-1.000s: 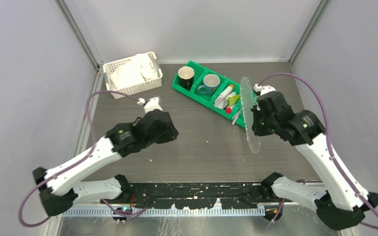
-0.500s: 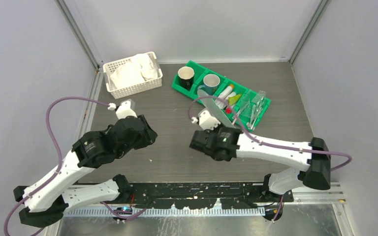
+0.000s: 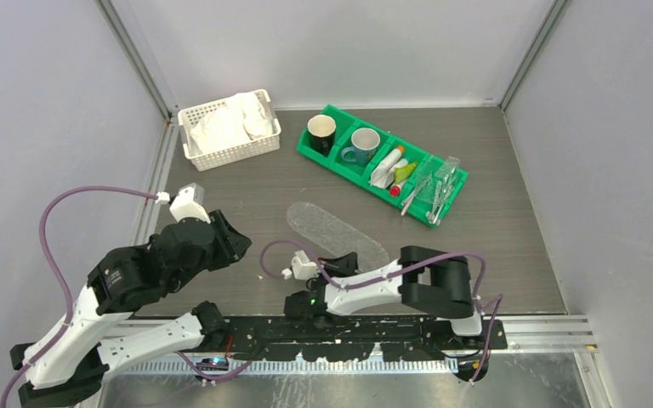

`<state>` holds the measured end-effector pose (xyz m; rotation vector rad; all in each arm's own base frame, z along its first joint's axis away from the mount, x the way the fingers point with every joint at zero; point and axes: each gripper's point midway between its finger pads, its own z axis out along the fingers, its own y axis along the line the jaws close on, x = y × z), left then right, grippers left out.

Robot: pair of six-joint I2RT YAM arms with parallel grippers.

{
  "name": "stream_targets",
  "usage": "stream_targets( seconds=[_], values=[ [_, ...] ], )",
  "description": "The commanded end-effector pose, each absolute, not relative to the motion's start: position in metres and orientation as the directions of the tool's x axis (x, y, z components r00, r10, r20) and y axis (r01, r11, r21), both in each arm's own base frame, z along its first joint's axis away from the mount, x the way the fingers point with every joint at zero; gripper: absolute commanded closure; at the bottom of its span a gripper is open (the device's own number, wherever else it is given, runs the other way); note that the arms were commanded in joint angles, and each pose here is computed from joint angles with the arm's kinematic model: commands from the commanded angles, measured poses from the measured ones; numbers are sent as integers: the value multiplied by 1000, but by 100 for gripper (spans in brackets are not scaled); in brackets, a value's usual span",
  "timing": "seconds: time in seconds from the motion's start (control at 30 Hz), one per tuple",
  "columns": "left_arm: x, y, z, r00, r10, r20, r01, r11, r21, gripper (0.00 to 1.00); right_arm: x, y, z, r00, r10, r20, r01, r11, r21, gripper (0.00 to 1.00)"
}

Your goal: Prepare toiletry sets of a toothbrush and toothpaste on the tray

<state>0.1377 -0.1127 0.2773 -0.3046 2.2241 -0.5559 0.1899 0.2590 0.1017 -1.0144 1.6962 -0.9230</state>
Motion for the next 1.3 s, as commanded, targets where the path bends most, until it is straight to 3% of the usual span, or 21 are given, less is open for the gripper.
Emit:
stream_targets(
  seconds=[0.0, 0.17, 0.2, 0.37, 0.43, 0.5, 0.6, 0.8, 0.97, 1.07, 1.27],
  values=[
    [137, -106, 269, -644, -385, -661, -53, 885, -463, 60, 185, 287, 64, -184, -922, -341, -273, 382, -883, 99],
    [138, -111, 259, -653, -379, -656, -53, 887, -459, 60, 171, 305, 33, -129, -954, -271, -337, 299, -893, 98],
    [139, -113, 257, -656, -377, -654, -52, 887, -460, 60, 169, 306, 28, -127, -957, -262, -341, 290, -894, 94],
    [140, -123, 251, -674, -368, -641, -42, 885, -463, 60, 156, 312, 10, -98, -973, -208, -352, 229, -908, 68],
    [140, -124, 250, -675, -366, -641, -40, 885, -463, 60, 145, 317, 11, -79, -973, -217, -365, 231, -902, 41],
    [141, -125, 250, -673, -366, -642, -40, 886, -463, 60, 134, 322, 14, -70, -969, -237, -379, 246, -892, 38],
    [142, -127, 248, -678, -366, -638, -38, 884, -466, 60, 116, 329, 29, -58, -953, -298, -394, 296, -870, 10],
    [144, -136, 241, -691, -357, -629, -32, 884, -467, 60, 88, 333, 92, -103, -857, -505, -469, 490, -735, 3],
    [154, -149, 235, -690, -341, -638, -21, 891, -453, 59, 88, 323, 143, -248, -667, -702, -561, 690, -457, 0],
    [158, -162, 227, -712, -319, -626, -14, 898, -441, 59, 108, 305, 151, -366, -574, -732, -547, 769, -329, 3],
    [160, -178, 212, -739, -311, -598, -7, 891, -454, 59, 119, 275, 129, -428, -604, -672, -509, 776, -373, 5]
  ],
)
